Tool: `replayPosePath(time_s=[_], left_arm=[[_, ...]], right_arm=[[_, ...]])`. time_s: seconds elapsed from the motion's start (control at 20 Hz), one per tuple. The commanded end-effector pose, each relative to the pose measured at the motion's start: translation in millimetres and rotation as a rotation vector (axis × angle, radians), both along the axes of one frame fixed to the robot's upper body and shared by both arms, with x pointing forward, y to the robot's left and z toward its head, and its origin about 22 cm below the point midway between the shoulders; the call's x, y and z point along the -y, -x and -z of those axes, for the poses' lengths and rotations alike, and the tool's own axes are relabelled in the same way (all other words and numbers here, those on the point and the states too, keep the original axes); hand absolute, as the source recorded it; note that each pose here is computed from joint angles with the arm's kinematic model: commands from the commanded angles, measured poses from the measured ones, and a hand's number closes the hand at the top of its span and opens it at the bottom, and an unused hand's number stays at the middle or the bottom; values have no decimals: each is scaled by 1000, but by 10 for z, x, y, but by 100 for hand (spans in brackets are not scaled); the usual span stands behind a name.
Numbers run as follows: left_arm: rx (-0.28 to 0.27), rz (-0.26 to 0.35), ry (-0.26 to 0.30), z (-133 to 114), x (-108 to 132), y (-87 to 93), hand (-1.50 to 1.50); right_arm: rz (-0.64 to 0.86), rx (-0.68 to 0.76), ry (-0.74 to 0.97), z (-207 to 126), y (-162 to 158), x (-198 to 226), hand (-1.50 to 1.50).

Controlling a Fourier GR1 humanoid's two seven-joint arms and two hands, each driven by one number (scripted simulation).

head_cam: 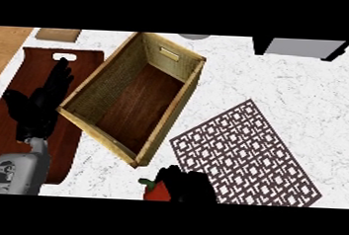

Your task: Pick the bell pepper from the placemat and place it in the basket

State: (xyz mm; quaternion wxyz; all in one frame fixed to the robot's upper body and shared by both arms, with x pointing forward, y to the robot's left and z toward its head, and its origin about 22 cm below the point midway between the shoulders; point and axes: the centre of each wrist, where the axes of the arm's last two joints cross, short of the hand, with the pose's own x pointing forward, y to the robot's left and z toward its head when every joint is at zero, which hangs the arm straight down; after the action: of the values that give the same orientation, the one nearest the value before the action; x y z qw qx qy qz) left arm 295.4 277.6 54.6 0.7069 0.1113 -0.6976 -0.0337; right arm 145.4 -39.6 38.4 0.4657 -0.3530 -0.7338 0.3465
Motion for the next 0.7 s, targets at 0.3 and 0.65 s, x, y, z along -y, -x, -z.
replayPosePath(time_s=[0.3,0.65], left_arm=[[-32,11,8,64,-43,-24,0],[-33,-18,5,120,-2,19,0]], right_arm=[[82,173,258,-1522,-1352,-290,150],[67,120,331,-2027,-1814,-771,150]])
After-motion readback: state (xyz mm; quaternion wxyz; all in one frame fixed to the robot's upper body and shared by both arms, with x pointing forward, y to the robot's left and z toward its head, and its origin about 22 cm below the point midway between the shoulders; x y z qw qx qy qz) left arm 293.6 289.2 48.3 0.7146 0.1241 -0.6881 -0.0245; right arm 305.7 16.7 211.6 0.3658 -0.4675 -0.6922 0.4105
